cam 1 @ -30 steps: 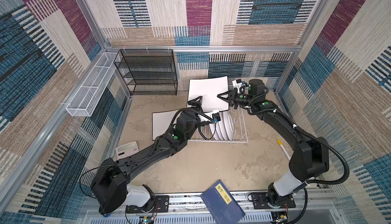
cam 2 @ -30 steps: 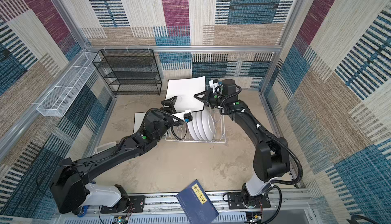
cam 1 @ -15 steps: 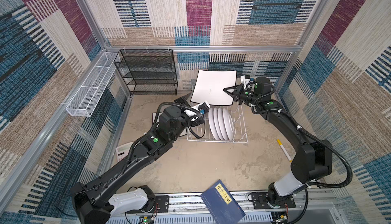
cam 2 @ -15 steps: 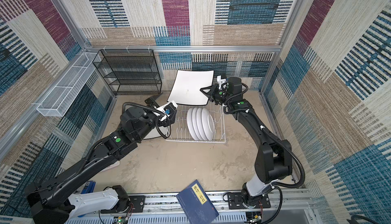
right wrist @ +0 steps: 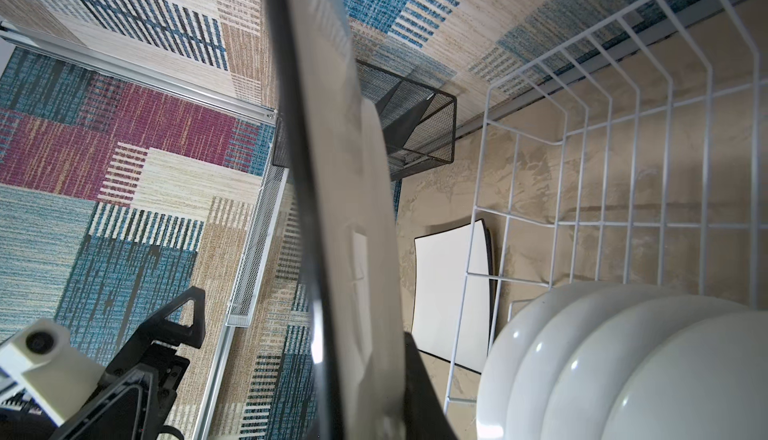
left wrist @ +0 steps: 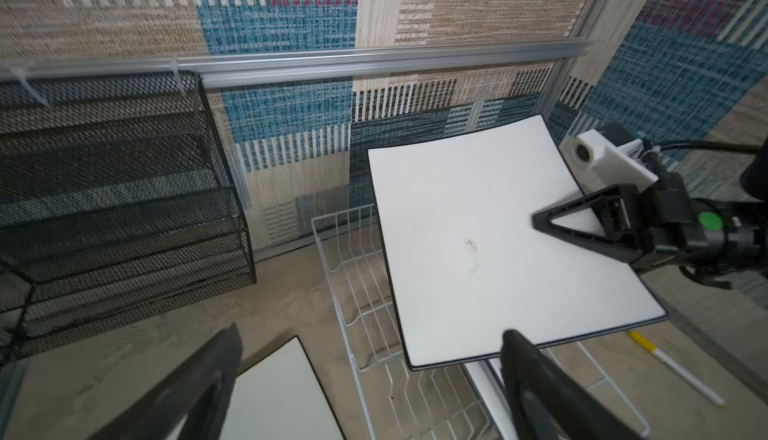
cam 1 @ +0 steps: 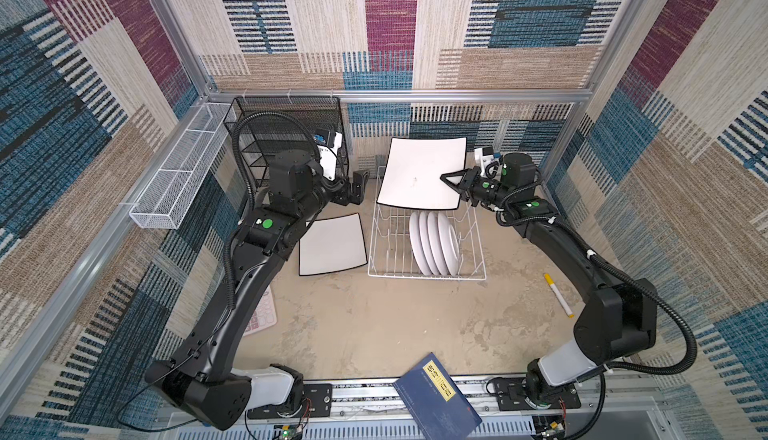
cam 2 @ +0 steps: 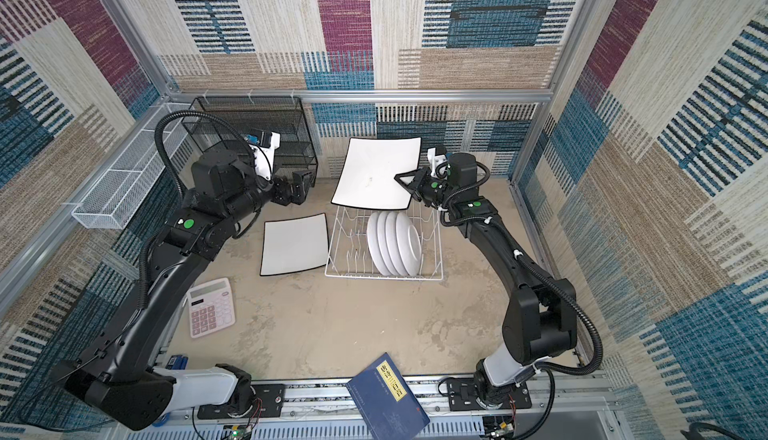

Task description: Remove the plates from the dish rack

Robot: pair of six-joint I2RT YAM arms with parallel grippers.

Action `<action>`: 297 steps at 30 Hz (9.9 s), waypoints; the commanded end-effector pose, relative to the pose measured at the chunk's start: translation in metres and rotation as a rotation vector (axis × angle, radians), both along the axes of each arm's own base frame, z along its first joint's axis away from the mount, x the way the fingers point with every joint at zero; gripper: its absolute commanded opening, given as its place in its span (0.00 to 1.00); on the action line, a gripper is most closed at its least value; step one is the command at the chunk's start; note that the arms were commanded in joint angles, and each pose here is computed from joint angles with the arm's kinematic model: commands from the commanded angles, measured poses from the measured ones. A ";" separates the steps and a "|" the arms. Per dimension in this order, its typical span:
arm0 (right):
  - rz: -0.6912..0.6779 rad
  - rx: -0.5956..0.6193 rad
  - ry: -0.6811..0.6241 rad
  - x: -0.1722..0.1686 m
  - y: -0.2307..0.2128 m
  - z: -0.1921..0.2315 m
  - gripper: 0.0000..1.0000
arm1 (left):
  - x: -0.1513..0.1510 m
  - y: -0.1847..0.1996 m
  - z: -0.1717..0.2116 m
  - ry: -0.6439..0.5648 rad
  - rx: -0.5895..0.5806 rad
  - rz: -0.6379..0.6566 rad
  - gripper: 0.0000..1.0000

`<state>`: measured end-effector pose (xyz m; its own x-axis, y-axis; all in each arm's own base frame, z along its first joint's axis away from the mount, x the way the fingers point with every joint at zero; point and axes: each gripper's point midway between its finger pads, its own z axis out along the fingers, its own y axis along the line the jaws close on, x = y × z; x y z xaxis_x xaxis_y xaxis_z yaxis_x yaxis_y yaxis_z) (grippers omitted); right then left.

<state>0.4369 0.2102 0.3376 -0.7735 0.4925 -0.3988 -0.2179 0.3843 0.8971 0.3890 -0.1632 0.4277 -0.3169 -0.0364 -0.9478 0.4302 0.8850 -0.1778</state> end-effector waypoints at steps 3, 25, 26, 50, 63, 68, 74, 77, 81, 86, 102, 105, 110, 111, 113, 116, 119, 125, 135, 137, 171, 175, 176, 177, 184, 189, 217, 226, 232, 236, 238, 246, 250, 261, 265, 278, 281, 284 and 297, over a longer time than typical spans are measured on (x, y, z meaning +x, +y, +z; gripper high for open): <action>0.090 0.027 -0.187 -0.010 0.009 0.038 0.00 | 0.013 -0.003 -0.030 0.302 -0.284 -0.040 0.99; 0.203 0.051 -0.153 -0.016 0.022 0.024 0.00 | 0.056 -0.070 -0.095 0.604 -0.521 -0.358 0.99; 0.205 0.052 -0.153 -0.016 0.022 0.024 0.00 | 0.055 -0.074 -0.096 0.606 -0.525 -0.380 0.98; 0.277 0.111 -0.106 -0.015 0.031 0.011 0.00 | 0.045 -0.101 -0.103 0.667 -0.572 -0.511 0.58; 0.318 0.125 -0.072 -0.016 0.035 0.002 0.00 | 0.044 -0.102 -0.103 0.672 -0.590 -0.523 0.45; 0.323 0.126 -0.072 -0.015 0.036 -0.001 0.00 | 0.046 -0.103 -0.103 0.675 -0.597 -0.524 0.31; 0.324 0.126 -0.062 -0.015 0.036 -0.005 0.00 | 0.045 -0.104 -0.104 0.686 -0.601 -0.529 0.17; 0.318 0.125 -0.054 -0.015 0.035 -0.008 0.01 | 0.045 -0.104 -0.103 0.690 -0.605 -0.527 0.00; 0.307 0.125 -0.047 -0.014 0.035 -0.009 0.09 | 0.043 -0.103 -0.103 0.696 -0.607 -0.523 0.00; 0.285 0.123 -0.046 -0.012 0.033 -0.009 0.21 | 0.040 -0.102 -0.099 0.683 -0.604 -0.522 0.00; 0.176 0.092 -0.085 -0.008 0.019 -0.002 0.67 | 0.031 -0.092 -0.075 0.616 -0.601 -0.515 0.00; 0.129 0.049 -0.103 -0.006 0.014 0.000 0.77 | 0.029 -0.090 -0.070 0.603 -0.602 -0.516 0.00; 0.043 -0.071 -0.178 -0.005 0.000 0.008 0.87 | 0.026 -0.086 -0.063 0.585 -0.593 -0.514 0.00; 0.029 -0.099 -0.194 -0.005 -0.003 0.009 0.89 | 0.025 -0.085 -0.061 0.582 -0.589 -0.511 0.00; -0.011 -0.169 -0.236 -0.005 -0.012 0.015 1.00 | 0.023 -0.082 -0.059 0.572 -0.571 -0.500 0.00; -0.069 -0.256 -0.289 -0.009 -0.024 0.022 0.99 | 0.020 -0.075 -0.060 0.561 -0.519 -0.463 0.00; -0.110 -0.336 -0.367 -0.016 -0.035 0.032 0.99 | 0.015 -0.068 -0.060 0.554 -0.462 -0.425 0.00; -0.131 -0.451 -0.566 -0.039 -0.045 0.054 0.99 | 0.004 -0.049 -0.052 0.513 -0.356 -0.356 0.00; -0.064 -0.693 -0.815 -0.070 -0.029 0.055 0.99 | -0.012 0.001 -0.049 0.498 -0.261 -0.197 0.00; -0.021 -0.768 -0.869 -0.078 -0.015 0.047 0.99 | -0.014 0.013 -0.051 0.505 -0.253 -0.164 0.00; 0.188 -0.825 -0.868 -0.096 0.028 -0.008 0.99 | -0.023 0.132 -0.177 0.781 -0.293 0.122 0.00; 0.193 -0.822 -0.854 -0.096 0.028 -0.012 0.99 | -0.014 0.126 -0.187 0.766 -0.329 0.080 0.00; 0.193 -0.820 -0.852 -0.096 0.029 -0.012 0.99 | -0.011 0.126 -0.191 0.765 -0.337 0.077 0.00; 0.192 -0.820 -0.852 -0.096 0.029 -0.012 0.99 | -0.009 0.126 -0.194 0.762 -0.344 0.071 0.00; 0.184 -0.818 -0.839 -0.096 0.027 -0.012 0.99 | 0.010 0.124 -0.217 0.804 -0.366 0.015 0.00; 0.173 -0.820 -0.830 -0.096 0.025 -0.012 0.99 | 0.024 0.125 -0.229 0.826 -0.389 -0.020 0.00; 0.175 -0.821 -0.838 -0.097 0.025 -0.008 0.99 | 0.036 0.143 -0.301 0.968 -0.441 -0.045 0.03; 0.176 -0.804 -0.827 -0.098 0.026 -0.008 0.99 | 0.036 0.157 -0.310 1.001 -0.419 -0.007 0.17; 0.175 -0.809 -0.830 -0.096 0.026 -0.007 0.99 | 0.031 0.166 -0.321 1.033 -0.364 0.042 0.29; 0.180 -0.808 -0.831 -0.096 0.027 -0.007 0.99 | 0.032 0.168 -0.325 1.043 -0.362 0.051 0.35; 0.181 -0.808 -0.831 -0.096 0.028 -0.007 0.99 | 0.032 0.170 -0.327 1.049 -0.355 0.058 0.38; 0.179 -0.808 -0.831 -0.096 0.027 -0.007 0.99 | 0.038 0.177 -0.330 1.053 -0.330 0.095 0.45; 0.193 -0.803 -0.824 -0.097 0.029 -0.011 0.99 | 0.042 0.179 -0.334 1.062 -0.328 0.100 0.45; 0.190 -0.812 -0.821 -0.095 0.028 -0.013 0.99 | 0.041 0.191 -0.352 1.106 -0.270 0.159 0.45; 0.188 -0.809 -0.820 -0.094 0.029 -0.012 0.99 | 0.040 0.194 -0.350 1.102 -0.251 0.175 0.47; 0.121 -0.831 -0.805 -0.090 0.019 -0.010 0.99 | 0.040 0.196 -0.296 0.978 -0.217 0.211 0.62; 0.066 -0.851 -0.793 -0.084 0.012 -0.008 0.99 | 0.037 0.190 -0.270 0.919 -0.209 0.210 0.65; 0.012 -0.865 -0.797 -0.081 0.005 -0.003 0.99 | 0.031 0.186 -0.244 0.856 -0.206 0.222 0.70; -0.219 -0.889 -0.759 -0.081 -0.033 0.012 0.99 | -0.014 0.100 -0.111 0.522 -0.130 0.072 0.86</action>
<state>0.3511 0.1908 0.3349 -0.1529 -0.1590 -0.9754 -0.5110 0.8575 -0.0596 0.3787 -0.0494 0.3004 -0.7571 -0.1758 -0.6291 0.1770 0.8718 -0.4567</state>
